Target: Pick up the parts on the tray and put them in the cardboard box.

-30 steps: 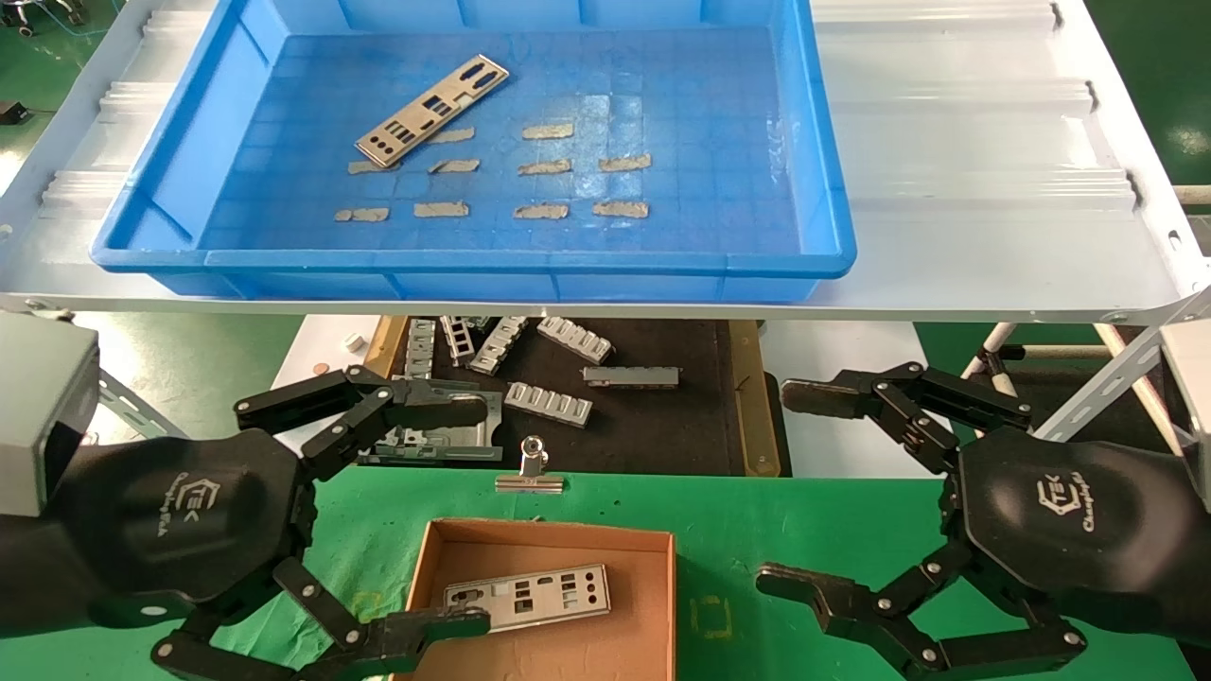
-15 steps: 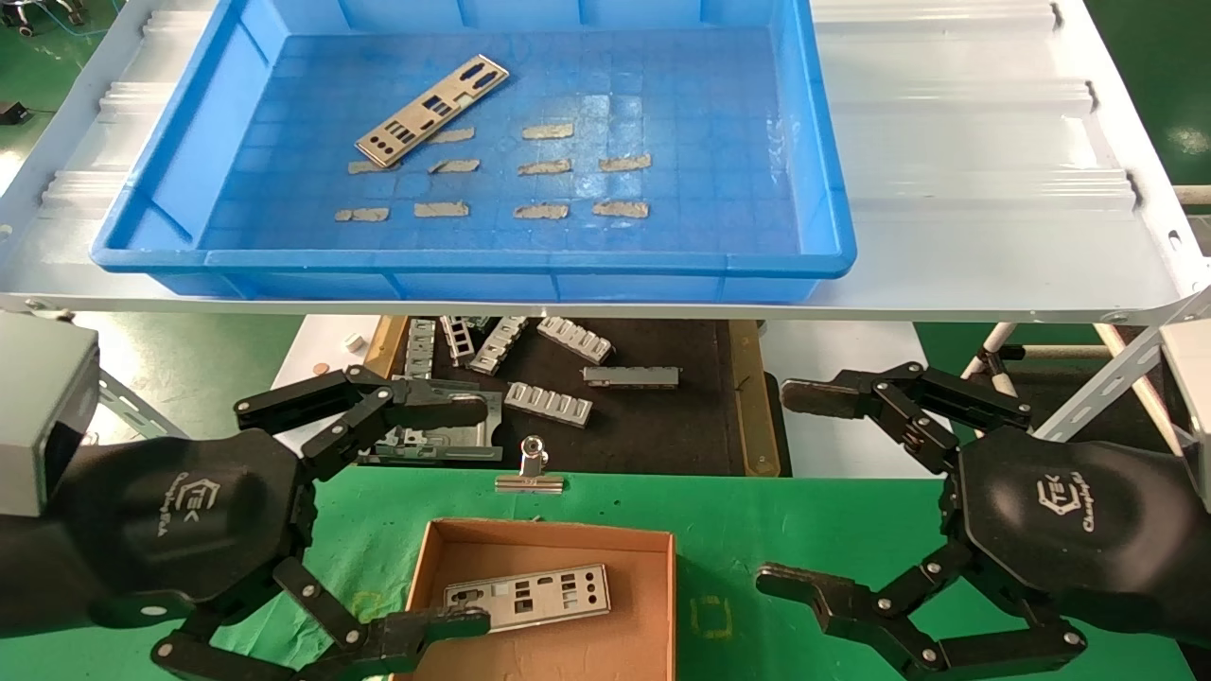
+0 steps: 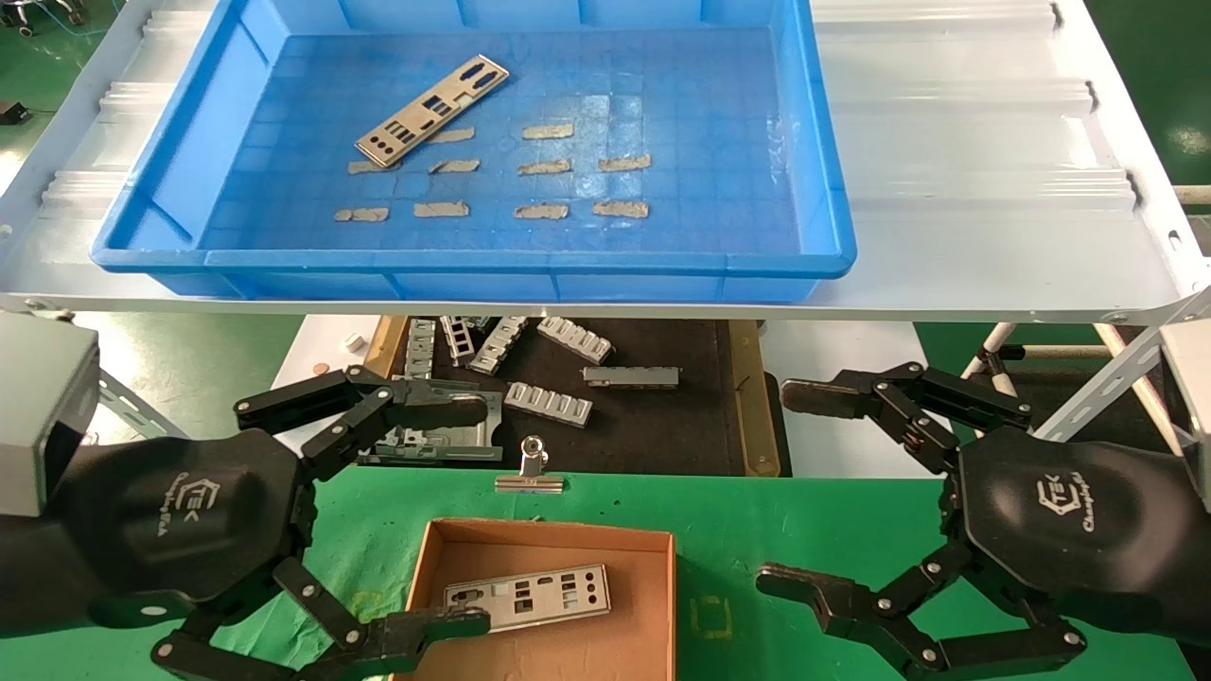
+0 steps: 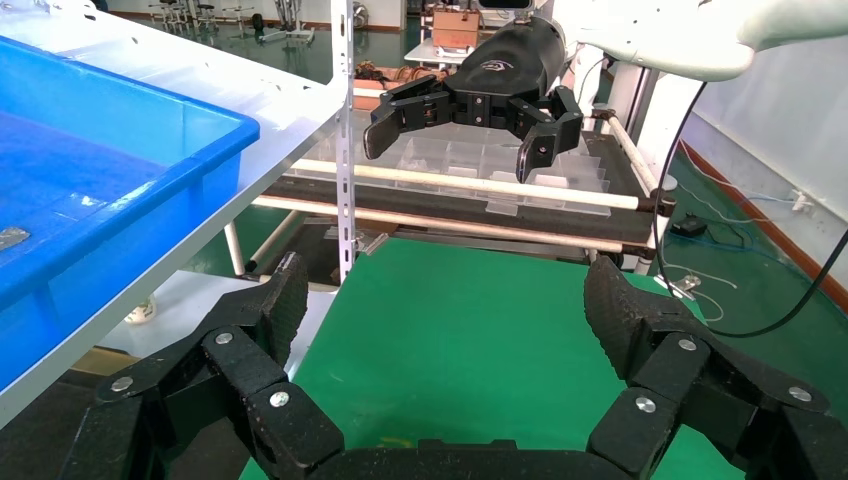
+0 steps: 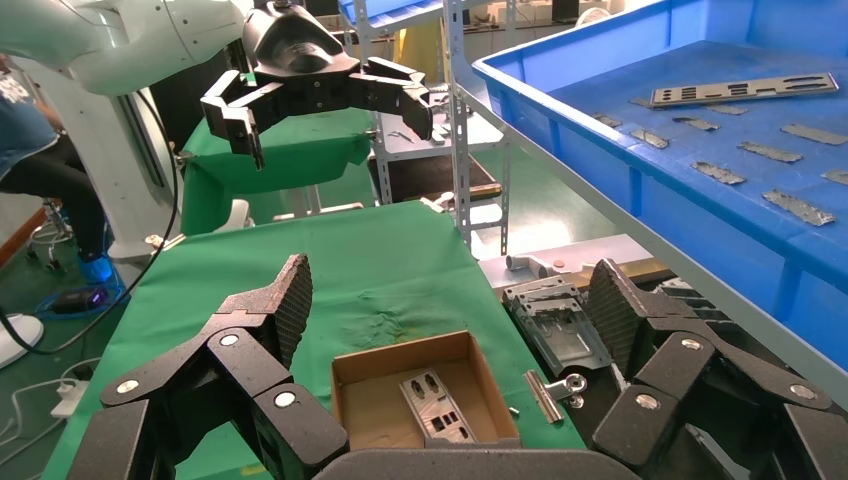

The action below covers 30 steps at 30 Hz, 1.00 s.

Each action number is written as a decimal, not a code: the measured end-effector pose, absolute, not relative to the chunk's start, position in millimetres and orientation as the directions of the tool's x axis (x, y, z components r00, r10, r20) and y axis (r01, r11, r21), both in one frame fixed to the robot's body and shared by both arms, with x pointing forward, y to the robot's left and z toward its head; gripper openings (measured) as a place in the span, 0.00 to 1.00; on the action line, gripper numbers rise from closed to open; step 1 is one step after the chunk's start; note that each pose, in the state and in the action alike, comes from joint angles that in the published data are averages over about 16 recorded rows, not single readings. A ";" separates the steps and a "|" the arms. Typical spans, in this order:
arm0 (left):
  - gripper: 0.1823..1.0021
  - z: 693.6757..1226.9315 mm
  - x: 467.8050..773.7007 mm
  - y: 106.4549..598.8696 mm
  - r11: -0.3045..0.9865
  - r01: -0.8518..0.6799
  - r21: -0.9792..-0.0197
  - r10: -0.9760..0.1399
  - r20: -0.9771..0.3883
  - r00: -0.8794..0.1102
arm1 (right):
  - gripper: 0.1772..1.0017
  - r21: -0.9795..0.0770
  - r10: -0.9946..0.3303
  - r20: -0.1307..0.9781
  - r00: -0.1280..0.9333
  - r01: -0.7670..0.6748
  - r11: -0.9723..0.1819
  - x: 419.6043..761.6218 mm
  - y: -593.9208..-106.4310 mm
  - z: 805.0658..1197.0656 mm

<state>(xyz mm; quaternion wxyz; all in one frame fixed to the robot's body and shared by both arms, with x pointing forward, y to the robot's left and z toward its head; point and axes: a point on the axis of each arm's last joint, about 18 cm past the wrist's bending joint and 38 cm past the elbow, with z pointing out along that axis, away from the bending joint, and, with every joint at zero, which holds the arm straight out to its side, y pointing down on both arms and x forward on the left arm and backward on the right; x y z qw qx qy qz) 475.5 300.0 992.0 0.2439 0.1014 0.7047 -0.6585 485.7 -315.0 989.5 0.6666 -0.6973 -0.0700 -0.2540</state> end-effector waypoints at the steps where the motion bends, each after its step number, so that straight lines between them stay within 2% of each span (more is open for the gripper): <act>1: 1.00 992.0 475.5 300.0 0.112 0.464 -0.879 -0.178 -0.477 -0.861 | 1.00 -0.894 -0.241 0.448 0.861 0.436 -0.102 485.7 -315.0 989.5; 30: 1.00 992.0 475.5 300.0 0.112 0.464 -0.879 -0.178 -0.477 -0.861 | 1.00 -0.894 -0.241 0.448 0.861 0.436 -0.102 485.7 -315.0 989.5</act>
